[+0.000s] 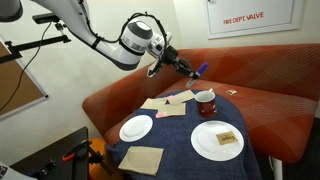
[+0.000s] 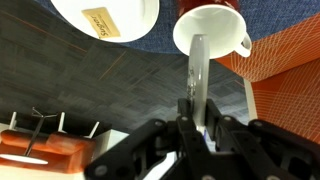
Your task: Put the marker in the mug
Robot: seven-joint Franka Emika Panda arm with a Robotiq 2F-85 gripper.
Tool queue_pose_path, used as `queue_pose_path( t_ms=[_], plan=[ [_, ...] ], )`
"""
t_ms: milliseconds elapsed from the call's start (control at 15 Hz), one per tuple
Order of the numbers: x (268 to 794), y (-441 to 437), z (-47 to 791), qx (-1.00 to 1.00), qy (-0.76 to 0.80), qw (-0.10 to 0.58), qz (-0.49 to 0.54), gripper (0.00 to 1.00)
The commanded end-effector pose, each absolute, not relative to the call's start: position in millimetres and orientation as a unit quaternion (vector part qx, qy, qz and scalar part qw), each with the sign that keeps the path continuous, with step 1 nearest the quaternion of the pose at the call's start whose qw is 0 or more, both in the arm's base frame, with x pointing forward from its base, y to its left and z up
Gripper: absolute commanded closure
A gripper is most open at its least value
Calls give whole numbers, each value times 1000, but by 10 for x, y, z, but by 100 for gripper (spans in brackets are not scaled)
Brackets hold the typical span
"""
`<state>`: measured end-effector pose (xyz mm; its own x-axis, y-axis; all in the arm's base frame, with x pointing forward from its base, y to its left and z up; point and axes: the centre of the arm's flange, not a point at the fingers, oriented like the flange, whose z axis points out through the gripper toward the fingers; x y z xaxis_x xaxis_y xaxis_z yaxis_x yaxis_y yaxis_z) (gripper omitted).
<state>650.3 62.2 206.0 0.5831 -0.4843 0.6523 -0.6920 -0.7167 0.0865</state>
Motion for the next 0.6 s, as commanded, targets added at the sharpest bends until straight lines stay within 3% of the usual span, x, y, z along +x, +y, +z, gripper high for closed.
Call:
queue_pose_path(
  t_ms=[0,533],
  plan=[
    [6633,662,1937,842,-357,205,347,95],
    [6697,702,1759,795,-386,240,401,95]
  ],
)
